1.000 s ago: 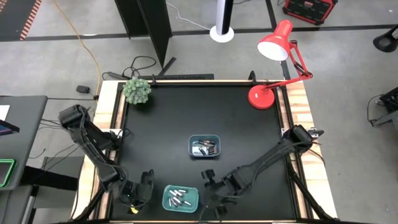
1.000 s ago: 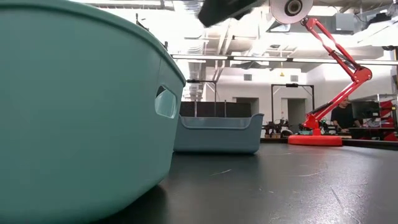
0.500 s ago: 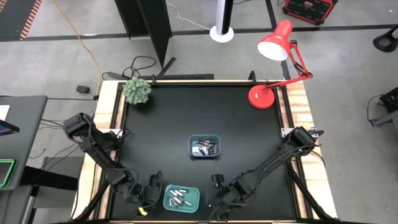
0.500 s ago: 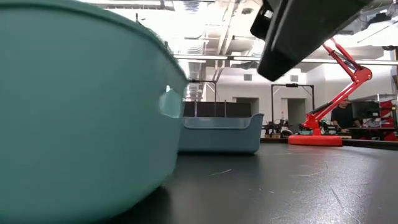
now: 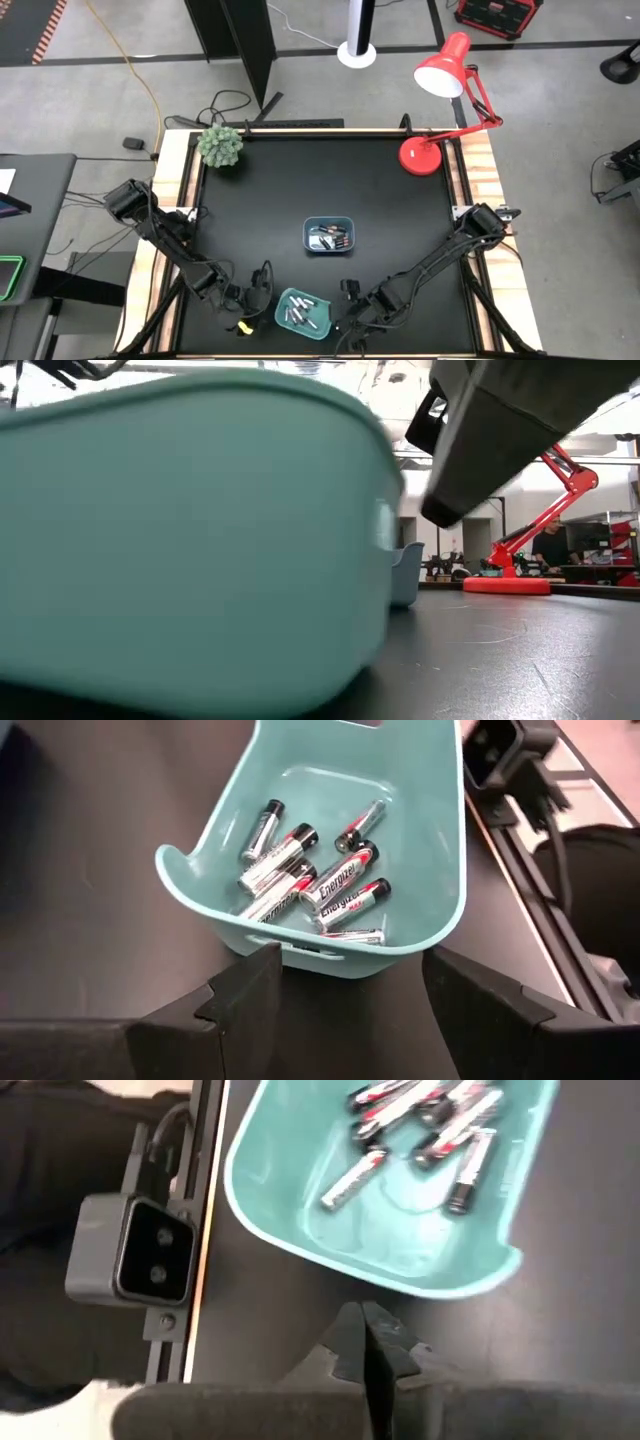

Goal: Sort batteries
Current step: Move the green bin on the bottom of the blue bin

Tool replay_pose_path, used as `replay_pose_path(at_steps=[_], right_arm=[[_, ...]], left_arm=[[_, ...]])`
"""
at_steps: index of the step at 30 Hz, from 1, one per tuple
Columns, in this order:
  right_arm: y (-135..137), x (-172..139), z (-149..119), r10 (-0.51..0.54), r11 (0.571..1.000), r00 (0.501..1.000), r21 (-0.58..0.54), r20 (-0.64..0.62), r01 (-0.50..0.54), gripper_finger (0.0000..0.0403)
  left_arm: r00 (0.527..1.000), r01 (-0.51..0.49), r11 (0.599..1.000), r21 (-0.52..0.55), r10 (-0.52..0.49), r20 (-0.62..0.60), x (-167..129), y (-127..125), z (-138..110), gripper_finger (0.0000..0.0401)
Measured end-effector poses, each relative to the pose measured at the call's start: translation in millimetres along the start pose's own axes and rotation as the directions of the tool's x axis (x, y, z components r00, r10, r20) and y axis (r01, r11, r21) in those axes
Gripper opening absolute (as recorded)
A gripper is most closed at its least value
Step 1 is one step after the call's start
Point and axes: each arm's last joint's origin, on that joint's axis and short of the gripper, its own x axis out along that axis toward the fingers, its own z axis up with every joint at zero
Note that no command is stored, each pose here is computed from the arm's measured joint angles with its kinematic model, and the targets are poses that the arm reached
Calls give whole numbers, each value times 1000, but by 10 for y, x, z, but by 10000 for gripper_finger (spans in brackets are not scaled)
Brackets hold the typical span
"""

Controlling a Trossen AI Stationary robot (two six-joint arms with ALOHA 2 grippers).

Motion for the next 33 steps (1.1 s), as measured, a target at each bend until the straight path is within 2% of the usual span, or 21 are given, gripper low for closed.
replay_pose_path(at_steps=[13,21,33], right_arm=[[-73,9,27,-9,1000,1000,24,-16,10,3],[-269,28,78,-65,995,996,67,-57,69,3],[-530,21,26,-184,977,964,74,-194,201,2]], left_arm=[[997,-70,997,-32,71,15,102,226,114,237],[995,-98,994,-53,99,14,141,330,156,237],[990,-130,984,-124,135,28,203,509,244,237]])
